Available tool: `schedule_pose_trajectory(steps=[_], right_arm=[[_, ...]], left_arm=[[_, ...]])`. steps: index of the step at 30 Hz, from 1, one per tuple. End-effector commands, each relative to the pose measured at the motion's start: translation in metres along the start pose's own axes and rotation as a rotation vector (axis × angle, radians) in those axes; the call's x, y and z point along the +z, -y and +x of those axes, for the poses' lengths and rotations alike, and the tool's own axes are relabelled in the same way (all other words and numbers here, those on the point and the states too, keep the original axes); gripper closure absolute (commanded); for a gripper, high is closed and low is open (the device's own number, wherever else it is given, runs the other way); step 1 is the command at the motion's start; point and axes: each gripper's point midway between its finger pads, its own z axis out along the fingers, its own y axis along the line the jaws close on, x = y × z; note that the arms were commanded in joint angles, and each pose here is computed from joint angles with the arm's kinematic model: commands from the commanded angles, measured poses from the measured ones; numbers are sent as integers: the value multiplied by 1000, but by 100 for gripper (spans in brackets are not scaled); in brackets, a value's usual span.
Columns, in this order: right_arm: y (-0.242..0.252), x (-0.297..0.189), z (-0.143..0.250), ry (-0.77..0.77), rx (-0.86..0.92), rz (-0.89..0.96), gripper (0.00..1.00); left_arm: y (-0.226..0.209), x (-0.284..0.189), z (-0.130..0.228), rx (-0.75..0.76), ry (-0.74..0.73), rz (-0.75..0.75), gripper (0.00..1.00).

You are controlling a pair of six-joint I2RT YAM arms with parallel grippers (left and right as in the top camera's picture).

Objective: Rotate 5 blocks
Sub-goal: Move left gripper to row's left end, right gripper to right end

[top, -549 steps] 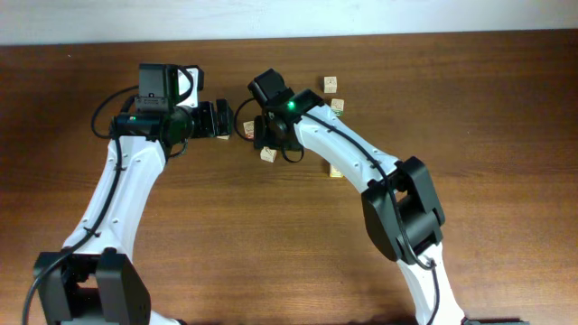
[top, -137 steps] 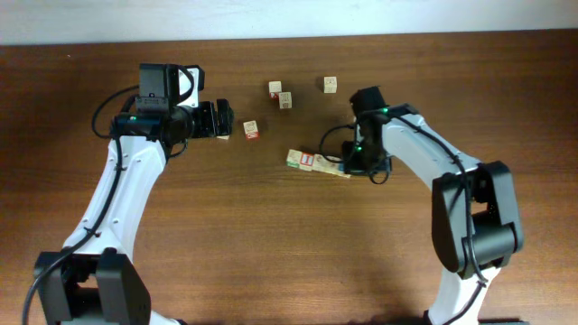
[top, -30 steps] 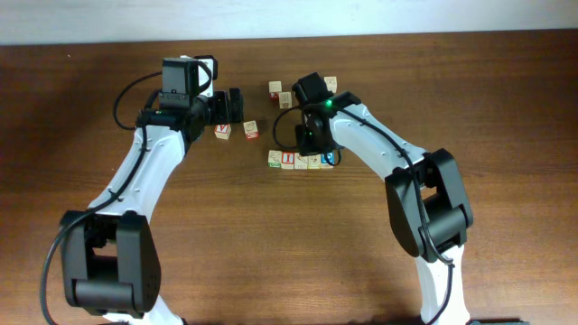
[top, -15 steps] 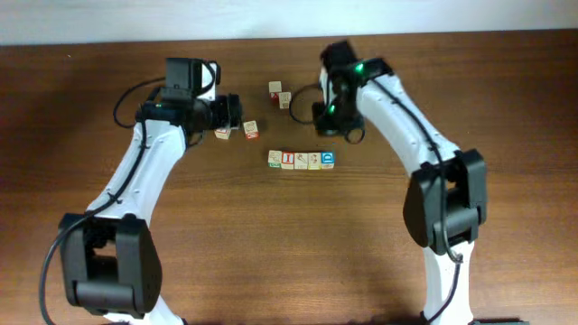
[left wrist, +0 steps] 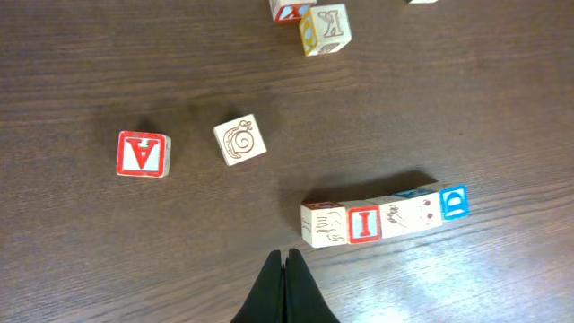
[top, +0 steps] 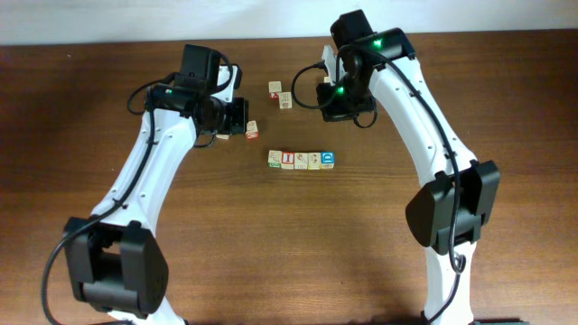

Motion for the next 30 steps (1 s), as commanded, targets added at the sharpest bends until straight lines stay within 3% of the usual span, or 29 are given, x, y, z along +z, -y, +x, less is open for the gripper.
schedule_pose_trajectory(steps=[1,6,9,14,19,22,27,30], right_arm=[[21,-14,0,5,10,-5,92],[66,-29,21,-68,79,-35,94],[66,-40,24,-62,61,-195,95],[69,-37,30,-79,86,-254,96],[66,13,48,-149,103,-305,96],[63,66,62,-170,154,-300,96],[56,104,68,-153,151,-260,96],[58,114,72,-147,166,-259,96]], left_arm=[[7,28,9,123,-56,-4,100],[12,60,28,166,-139,2,100],[10,66,36,168,-175,0,100],[9,65,39,196,-186,1,100],[4,65,38,187,-186,-17,100],[-4,64,38,95,-186,-55,100],[-26,61,43,-41,-196,-185,100],[-29,60,43,-50,-196,-202,100]])
